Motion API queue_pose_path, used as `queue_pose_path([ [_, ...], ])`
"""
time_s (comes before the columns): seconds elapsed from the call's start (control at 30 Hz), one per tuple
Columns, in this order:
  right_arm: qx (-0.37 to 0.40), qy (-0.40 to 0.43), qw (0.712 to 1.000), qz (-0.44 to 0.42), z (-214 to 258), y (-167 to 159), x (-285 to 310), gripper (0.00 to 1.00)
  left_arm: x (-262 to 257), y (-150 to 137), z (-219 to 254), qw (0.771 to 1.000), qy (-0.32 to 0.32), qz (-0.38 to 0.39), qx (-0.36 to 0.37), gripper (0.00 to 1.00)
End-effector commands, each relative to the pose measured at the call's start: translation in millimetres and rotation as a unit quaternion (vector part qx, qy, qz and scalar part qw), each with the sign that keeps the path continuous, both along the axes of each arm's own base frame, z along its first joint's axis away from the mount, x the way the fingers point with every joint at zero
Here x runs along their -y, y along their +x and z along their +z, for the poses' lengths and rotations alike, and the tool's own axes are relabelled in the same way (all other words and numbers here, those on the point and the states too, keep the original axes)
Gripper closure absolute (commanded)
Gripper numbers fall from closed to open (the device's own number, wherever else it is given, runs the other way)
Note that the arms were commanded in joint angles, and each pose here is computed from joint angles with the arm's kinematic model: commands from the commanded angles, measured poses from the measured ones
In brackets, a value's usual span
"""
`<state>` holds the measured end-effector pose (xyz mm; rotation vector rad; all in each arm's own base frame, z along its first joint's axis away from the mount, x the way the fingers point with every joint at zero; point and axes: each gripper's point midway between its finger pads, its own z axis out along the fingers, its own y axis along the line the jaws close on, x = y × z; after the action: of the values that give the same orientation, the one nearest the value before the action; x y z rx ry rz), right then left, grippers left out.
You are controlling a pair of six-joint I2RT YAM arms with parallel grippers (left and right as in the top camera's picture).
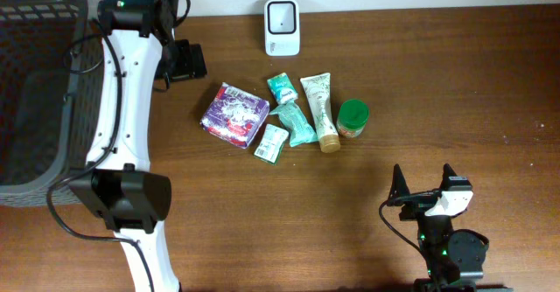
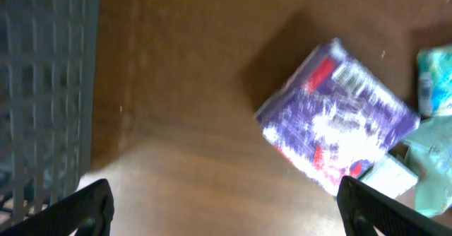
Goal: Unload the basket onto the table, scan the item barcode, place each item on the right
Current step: 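Drop the white-green box on the table and retract the left gripper, then reach the right gripper to the green-lidded jar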
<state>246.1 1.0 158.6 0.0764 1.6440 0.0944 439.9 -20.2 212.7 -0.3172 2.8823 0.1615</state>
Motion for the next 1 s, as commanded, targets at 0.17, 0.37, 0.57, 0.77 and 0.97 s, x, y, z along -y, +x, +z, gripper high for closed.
queue_pose_path([
  [0.17, -0.002, 0.002, 1.0, 0.0, -3, 0, -1, 0.01, -50, 18, -8, 0.995, -0.001, 0.098, 0.028, 0.01],
  [0.37, -0.002, 0.002, 1.0, 0.0, -3, 0, -1, 0.01, -57, 13, -12, 0.994, 0.001, 0.106, 0.014, 0.01],
  [0.57, 0.005, 0.05, 0.996, 0.069, 3, -2, -25, 0.01, -54, 18, -11, 0.994, -0.009, 0.104, 0.024, 0.01],
  [0.77, -0.048, 0.253, 0.901, 0.349, 25, -47, -117, 0.01, -54, 18, -11, 0.994, -0.009, 0.104, 0.024, 0.01],
  [0.97, 0.22, 0.238, 0.893, 0.312, 151, -64, -85, 0.01, -54, 18, -11, 0.994, -0.009, 0.104, 0.024, 0.01],
])
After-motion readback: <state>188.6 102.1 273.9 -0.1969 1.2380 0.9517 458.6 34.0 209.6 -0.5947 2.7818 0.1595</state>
